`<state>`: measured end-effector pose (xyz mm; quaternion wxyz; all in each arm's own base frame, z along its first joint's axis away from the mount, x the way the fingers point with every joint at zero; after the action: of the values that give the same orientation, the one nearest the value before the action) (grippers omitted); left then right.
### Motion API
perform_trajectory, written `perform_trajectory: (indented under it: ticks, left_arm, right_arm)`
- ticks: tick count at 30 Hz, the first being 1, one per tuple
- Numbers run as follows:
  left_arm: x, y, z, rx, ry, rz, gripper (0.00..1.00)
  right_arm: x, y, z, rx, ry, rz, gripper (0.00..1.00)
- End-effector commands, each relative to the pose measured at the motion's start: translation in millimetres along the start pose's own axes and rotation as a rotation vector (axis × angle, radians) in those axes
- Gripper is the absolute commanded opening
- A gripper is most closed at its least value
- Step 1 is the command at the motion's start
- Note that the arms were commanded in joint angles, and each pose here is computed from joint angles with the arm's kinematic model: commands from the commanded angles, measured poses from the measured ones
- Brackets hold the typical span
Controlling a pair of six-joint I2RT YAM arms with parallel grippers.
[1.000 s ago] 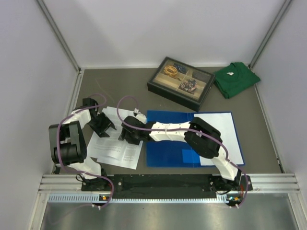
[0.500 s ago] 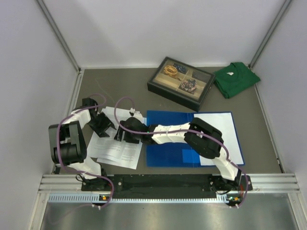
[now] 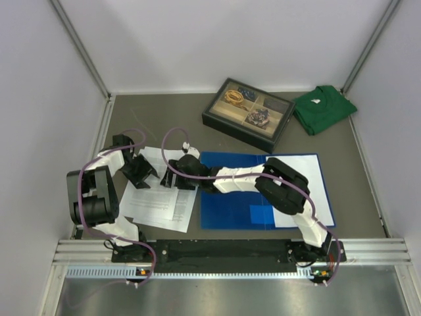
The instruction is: Put the files into the folder
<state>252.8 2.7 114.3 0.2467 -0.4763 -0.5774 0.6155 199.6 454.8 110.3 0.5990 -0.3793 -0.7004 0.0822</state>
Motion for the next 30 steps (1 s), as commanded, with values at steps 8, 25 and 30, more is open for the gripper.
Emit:
perform_trajectory:
  ticks: [8,25,30]
  left_arm:
    - [20.5,29.8,18.9,0.105,0.013,-0.108,0.60]
    - [18.6,29.4,15.7,0.100,0.016,-0.102,0.60]
    - [17.2,25.2,14.0,0.082,0.019,-0.096,0.60]
  right_arm:
    - [27.4,-27.0,-26.6,-0.063,-0.028,-0.104,0.65]
    - [28.0,-15.3,-27.4,-0.066,0.026,-0.054,0.45]
    - [30.2,1.5,-28.5,-0.079,0.021,-0.085,0.40]
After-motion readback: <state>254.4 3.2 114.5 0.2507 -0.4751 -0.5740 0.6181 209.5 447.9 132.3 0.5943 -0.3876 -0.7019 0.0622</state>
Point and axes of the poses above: each gripper's point midway between its finger pads, its own y axis out along the fingers, its own x axis along the line the jaws close on, z = x × y, the point moved 10 cm from there along -y, back along the fingers, and after that the axes turned 15 degrees about y, right-handed, at the moved point
